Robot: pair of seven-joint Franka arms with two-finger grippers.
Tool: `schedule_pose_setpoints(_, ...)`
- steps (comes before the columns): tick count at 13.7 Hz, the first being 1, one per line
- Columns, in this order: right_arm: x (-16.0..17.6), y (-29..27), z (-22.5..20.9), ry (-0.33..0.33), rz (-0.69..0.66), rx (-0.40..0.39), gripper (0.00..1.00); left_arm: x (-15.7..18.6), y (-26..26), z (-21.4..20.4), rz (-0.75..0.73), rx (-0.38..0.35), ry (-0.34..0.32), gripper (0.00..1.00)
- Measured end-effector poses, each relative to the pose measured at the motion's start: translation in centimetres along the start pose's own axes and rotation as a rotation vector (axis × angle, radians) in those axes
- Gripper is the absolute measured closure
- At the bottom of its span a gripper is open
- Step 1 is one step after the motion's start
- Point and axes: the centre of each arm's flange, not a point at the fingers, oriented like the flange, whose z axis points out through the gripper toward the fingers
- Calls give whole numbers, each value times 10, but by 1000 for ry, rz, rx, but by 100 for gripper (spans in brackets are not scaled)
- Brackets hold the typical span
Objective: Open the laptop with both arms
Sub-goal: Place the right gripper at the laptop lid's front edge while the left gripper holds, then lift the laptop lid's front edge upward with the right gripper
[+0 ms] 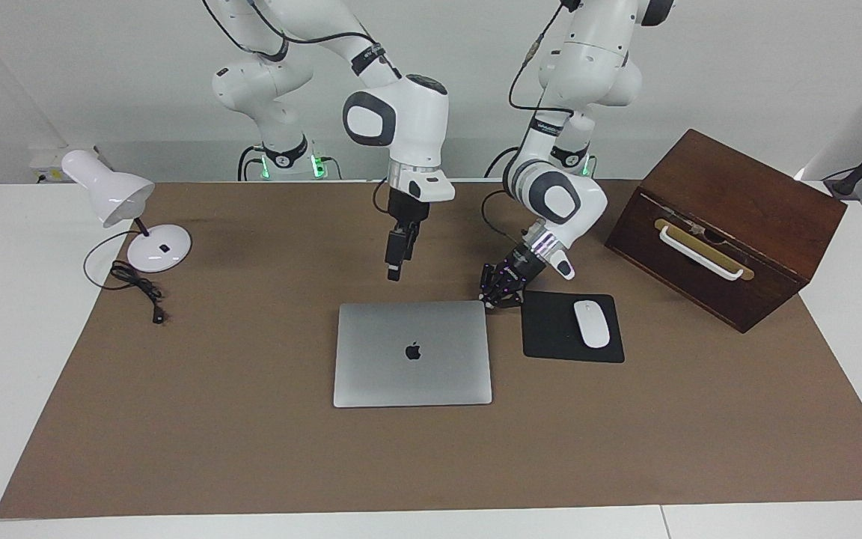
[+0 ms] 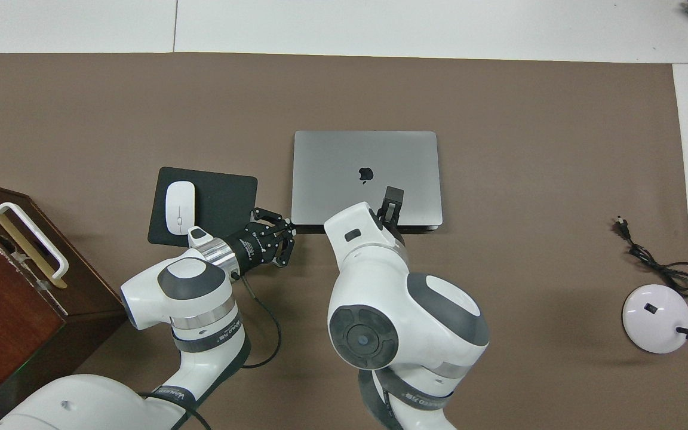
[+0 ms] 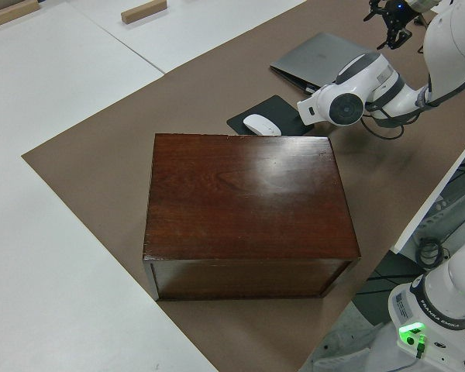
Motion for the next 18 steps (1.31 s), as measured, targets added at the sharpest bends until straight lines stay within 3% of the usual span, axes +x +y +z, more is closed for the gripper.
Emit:
schedule_pose_setpoints(14,19,-66,76,-22,-28,-81,0,-2,1,7,-50,-26,-8,99)
schedule_pose_setpoints(18,21,-66,80,0,-27,-83,0,2,8,6,-93,-53,-15,99)
